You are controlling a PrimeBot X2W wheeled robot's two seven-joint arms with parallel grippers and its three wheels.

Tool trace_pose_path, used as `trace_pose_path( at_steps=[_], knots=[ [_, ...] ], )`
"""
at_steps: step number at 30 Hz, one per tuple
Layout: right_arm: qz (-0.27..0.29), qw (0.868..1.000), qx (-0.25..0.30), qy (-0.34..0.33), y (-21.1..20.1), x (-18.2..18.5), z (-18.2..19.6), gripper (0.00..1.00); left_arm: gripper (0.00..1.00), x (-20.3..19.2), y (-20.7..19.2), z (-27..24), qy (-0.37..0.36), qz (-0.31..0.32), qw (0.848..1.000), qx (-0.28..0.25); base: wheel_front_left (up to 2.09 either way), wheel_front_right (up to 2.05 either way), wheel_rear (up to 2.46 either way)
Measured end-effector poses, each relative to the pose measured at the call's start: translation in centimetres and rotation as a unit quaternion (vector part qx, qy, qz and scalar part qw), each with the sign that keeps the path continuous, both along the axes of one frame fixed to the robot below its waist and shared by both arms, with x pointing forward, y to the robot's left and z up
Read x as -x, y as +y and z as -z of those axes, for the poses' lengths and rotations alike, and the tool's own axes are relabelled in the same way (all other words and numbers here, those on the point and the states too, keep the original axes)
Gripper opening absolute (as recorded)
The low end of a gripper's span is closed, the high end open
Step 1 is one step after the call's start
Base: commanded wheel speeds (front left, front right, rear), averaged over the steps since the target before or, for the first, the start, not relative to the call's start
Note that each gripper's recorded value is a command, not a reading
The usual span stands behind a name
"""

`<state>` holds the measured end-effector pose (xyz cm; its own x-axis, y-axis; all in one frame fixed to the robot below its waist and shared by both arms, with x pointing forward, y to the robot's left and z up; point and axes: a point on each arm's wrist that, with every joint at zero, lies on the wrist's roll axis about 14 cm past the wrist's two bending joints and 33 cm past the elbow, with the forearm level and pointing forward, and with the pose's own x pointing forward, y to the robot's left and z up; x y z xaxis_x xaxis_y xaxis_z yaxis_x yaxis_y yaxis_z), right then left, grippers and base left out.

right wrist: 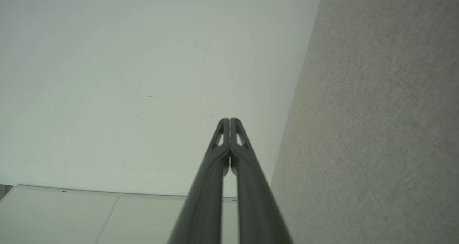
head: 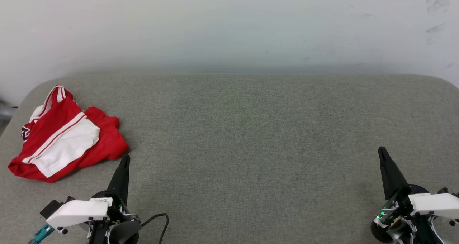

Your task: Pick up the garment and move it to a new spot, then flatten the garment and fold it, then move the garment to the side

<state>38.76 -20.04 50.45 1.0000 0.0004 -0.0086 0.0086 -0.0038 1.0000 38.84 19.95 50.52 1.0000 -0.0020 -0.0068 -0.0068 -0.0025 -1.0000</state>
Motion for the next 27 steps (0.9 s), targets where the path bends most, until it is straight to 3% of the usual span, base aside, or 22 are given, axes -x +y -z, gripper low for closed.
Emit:
trace_pose_path(
  at_steps=[27],
  knots=[
    [0.000,1.000,0.000,0.000,0.00,0.00,0.00,0.00,0.00,0.00,0.00,-0.01,0.000,0.000,1.000,0.000,0.00,0.00,0.00]
  ],
)
